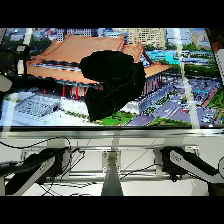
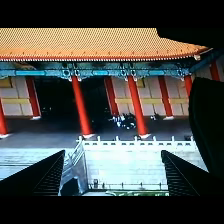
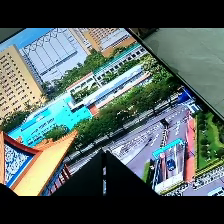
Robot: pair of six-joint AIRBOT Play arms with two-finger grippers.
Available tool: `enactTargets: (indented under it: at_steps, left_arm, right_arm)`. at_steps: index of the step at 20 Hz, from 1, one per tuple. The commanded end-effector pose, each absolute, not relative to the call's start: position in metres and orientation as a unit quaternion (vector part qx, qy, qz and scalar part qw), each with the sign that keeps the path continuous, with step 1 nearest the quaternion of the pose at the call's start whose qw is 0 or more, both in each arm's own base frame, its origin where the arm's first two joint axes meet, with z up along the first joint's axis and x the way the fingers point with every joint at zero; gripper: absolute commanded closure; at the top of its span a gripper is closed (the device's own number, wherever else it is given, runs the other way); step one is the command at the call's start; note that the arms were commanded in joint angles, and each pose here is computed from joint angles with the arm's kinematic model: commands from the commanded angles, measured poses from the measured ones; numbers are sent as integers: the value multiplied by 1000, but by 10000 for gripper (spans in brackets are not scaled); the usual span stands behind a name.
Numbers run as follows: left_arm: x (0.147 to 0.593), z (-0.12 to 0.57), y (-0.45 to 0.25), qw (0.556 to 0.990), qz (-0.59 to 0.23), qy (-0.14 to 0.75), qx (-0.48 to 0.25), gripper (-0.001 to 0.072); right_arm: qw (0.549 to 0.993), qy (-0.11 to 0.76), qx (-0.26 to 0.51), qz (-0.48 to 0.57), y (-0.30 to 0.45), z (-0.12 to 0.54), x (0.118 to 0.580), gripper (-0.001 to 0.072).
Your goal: Fold the clothes and pants, and hang the long-sleeved shirts on hangers.
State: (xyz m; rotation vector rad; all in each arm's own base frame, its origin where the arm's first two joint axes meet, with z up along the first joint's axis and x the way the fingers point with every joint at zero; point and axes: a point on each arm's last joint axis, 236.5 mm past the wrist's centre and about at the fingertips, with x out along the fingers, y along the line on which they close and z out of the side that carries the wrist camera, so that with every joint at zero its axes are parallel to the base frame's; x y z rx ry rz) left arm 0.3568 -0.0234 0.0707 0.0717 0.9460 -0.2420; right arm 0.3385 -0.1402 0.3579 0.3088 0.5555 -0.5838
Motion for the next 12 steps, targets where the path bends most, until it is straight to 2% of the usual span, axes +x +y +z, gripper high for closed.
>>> enactTargets:
  at_steps: [1, 9, 10, 12]
  left_arm:
    - [357, 71, -23, 883, -116, 454, 35, 15]
    - [361, 76, -29, 889, -121, 442, 19, 15]
    - [358, 74, -30, 885, -124, 448, 18, 15]
    - [353, 71, -33, 878, -130, 460, 14, 15]
  right_arm:
    - [908, 269, 150, -283, -140, 358, 338, 650]
    - [922, 265, 173, -222, -113, 360, 355, 649]
    - [927, 272, 175, -190, -99, 357, 361, 650]
    - [934, 328, 131, -53, -41, 334, 373, 650]
